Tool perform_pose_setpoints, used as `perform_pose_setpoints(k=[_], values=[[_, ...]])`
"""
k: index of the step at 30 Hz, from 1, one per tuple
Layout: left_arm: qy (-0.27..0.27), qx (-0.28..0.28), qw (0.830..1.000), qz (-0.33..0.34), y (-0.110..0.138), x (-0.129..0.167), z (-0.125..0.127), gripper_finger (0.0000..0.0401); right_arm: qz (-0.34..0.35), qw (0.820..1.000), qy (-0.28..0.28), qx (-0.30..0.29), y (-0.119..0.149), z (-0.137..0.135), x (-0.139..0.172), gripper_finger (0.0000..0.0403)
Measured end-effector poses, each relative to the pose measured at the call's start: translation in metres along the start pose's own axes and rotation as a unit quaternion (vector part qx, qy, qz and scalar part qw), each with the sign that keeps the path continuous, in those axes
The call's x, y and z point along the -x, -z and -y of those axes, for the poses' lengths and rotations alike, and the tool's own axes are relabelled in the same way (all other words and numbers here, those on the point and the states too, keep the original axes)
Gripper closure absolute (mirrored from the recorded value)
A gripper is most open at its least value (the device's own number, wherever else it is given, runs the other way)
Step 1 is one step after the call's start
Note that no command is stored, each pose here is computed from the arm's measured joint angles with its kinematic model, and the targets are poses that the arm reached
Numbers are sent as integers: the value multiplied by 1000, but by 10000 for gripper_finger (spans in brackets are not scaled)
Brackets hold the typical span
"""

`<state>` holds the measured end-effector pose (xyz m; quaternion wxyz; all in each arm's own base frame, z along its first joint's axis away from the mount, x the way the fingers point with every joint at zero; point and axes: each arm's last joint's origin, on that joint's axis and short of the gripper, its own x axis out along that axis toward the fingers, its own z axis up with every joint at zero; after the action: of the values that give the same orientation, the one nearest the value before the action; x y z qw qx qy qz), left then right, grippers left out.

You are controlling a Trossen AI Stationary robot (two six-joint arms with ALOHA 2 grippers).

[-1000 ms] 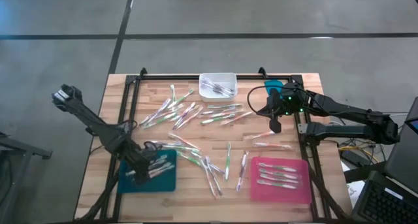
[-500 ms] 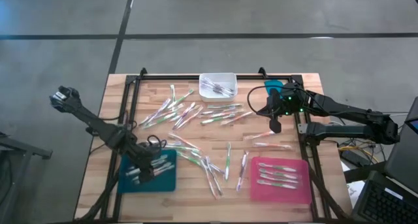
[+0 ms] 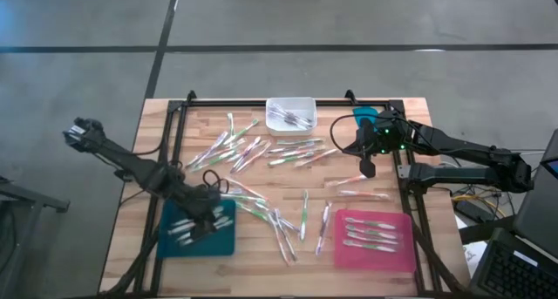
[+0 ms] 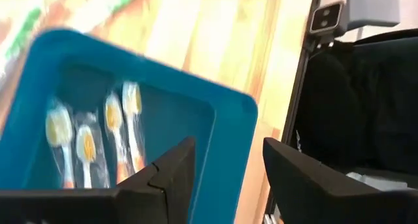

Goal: Pick & Place Toothbrushes
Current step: Put the violet toothbrush into the white bin

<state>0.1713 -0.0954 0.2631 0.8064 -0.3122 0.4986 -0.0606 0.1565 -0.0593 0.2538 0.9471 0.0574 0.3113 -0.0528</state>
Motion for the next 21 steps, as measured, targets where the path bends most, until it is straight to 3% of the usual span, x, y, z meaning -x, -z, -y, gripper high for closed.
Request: perform_pose_setpoints(k=[7, 14, 21], values=[[6, -31, 998, 47, -16, 5, -3, 218, 0, 1000, 0, 0, 0, 0, 0, 394], [-36, -61, 989, 133, -39, 13, -12, 220, 0, 1000, 0, 0, 0, 0, 0, 394], [-92, -18, 980, 173, -59, 27, -34, 220, 0, 1000, 0, 0, 0, 0, 0, 394]])
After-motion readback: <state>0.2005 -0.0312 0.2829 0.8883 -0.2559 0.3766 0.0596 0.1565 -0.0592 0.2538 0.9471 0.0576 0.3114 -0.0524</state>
